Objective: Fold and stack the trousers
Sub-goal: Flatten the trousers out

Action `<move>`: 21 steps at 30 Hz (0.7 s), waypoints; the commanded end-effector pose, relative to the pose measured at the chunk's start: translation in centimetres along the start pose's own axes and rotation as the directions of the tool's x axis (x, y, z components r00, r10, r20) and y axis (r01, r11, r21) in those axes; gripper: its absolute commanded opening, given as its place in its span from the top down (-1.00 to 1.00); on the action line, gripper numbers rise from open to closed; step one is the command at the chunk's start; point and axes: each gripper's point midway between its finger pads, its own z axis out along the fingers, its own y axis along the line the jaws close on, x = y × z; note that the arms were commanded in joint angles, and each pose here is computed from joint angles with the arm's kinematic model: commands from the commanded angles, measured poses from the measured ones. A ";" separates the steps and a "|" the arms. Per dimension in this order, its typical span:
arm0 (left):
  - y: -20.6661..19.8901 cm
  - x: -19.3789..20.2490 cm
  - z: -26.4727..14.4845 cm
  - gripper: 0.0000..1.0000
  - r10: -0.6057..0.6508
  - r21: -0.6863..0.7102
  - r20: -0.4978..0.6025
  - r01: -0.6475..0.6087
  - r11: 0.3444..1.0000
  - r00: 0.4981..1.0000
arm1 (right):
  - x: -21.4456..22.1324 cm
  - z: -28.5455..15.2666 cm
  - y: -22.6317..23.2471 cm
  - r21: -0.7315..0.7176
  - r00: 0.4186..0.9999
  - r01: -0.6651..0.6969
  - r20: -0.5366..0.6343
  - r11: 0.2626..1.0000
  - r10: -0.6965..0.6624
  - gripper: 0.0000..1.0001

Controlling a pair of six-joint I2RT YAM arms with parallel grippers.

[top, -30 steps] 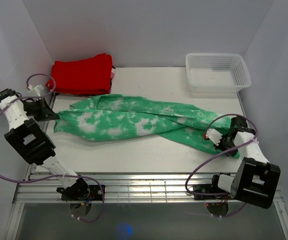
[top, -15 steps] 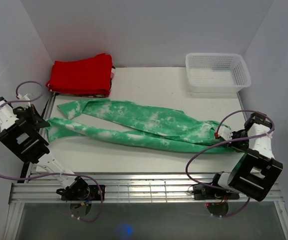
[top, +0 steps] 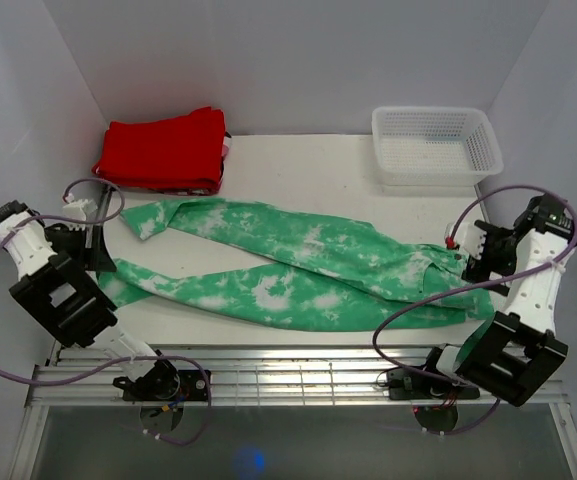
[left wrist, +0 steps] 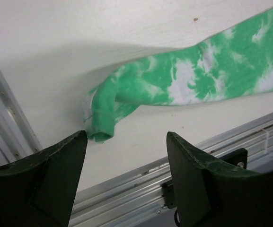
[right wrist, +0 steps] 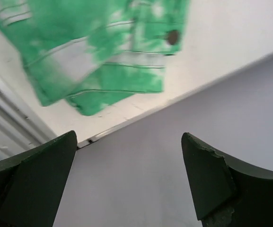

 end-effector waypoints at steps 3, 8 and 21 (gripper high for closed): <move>-3.9 -6.6 -1.5 -0.59 0.332 -0.113 0.162 -0.317 0.942 0.929 | -3.7 -3.1 -3.8 0.034 0.962 -0.191 0.204 0.981 0.180 -0.95; -4.3 -10.9 0.6 -0.61 0.417 -0.197 0.198 -0.381 0.903 0.887 | -4.6 -0.9 -3.9 -0.098 0.898 -0.360 0.235 0.928 0.373 -0.98; -1.1 -11.5 8.2 -0.62 0.319 -0.055 0.085 -0.316 0.947 0.944 | -5.4 2.8 2.9 -0.228 0.944 -0.192 0.224 0.955 0.243 -0.99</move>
